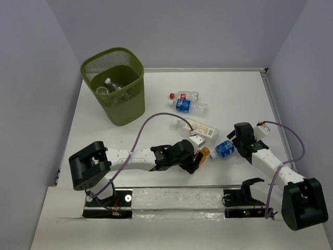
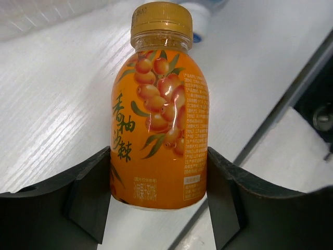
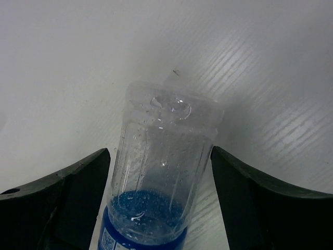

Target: Put the plastic bottles in the bin

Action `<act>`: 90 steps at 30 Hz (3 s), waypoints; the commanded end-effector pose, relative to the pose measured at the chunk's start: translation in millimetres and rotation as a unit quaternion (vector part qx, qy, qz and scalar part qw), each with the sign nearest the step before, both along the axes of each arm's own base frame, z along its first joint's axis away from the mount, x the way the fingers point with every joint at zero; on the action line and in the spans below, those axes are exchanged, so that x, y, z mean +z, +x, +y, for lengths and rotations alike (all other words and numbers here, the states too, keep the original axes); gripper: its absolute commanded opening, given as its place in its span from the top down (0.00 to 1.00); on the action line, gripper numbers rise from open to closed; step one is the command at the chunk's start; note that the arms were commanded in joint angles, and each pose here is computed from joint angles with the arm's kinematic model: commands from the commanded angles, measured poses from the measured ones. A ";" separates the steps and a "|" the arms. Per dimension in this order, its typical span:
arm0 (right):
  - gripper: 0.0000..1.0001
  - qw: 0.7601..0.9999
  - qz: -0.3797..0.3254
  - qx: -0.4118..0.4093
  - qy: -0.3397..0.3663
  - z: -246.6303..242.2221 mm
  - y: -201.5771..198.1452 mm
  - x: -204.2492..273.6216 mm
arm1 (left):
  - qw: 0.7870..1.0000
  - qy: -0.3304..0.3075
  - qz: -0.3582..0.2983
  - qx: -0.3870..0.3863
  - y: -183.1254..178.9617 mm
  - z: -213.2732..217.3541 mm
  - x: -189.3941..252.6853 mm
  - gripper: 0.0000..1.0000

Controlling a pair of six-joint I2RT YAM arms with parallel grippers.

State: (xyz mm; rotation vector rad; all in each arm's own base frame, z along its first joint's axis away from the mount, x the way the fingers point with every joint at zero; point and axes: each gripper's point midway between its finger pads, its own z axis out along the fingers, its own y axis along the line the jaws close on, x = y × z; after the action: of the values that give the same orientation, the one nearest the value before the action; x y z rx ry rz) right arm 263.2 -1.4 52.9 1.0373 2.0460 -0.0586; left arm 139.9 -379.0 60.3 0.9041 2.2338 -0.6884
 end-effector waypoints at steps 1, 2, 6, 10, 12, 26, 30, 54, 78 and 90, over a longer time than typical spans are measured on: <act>0.19 0.999 -0.038 -0.012 0.016 -1.9 17.3 3.2 | 0.994 -0.104 -0.014 -0.023 -11.5 -7.1 76.5 0.43; 0.23 0.999 -0.039 -0.012 0.016 -2.4 16.6 3.8 | 0.992 -0.120 -0.013 -0.031 -15.0 -7.4 89.3 0.43; 0.38 0.996 -0.085 -0.021 0.002 -12.3 15.3 28.8 | 0.980 -0.193 -0.035 -0.046 -17.9 -2.8 155.8 0.43; 0.47 0.994 -0.104 -0.022 -0.002 -15.4 9.9 44.2 | 0.961 -0.267 -0.068 -0.011 11.5 6.3 229.3 0.43; 0.48 0.993 -0.116 -0.016 -0.006 -16.1 8.6 57.1 | 0.949 -0.299 -0.096 0.038 39.5 16.6 270.0 0.43; 0.50 0.968 -0.236 0.084 -0.012 2.5 4.2 164.1 | 0.798 -0.311 -0.323 0.402 206.5 216.0 430.2 0.42; 0.51 0.953 -0.269 0.138 -0.004 20.2 10.0 180.1 | 0.779 -0.261 -0.332 0.464 253.5 275.5 421.8 0.41; 0.53 0.774 -0.474 0.420 0.023 239.1 92.4 400.5 | 0.841 -0.301 -0.232 0.386 217.8 279.9 352.3 0.01; 0.46 0.620 -0.649 0.440 -0.021 484.5 206.7 457.1 | 0.930 -0.294 -0.035 0.220 39.1 219.6 194.1 0.01; 0.00 0.619 -0.589 0.514 -0.078 467.4 163.0 457.2 | 0.916 -0.324 0.011 0.237 61.4 198.2 174.8 0.01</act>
State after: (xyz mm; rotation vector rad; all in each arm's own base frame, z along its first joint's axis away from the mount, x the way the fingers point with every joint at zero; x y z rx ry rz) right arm 483.6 521.4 372.4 -0.4274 1.2516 0.7890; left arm 192.1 -164.1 227.7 0.0292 1.9648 -1.0119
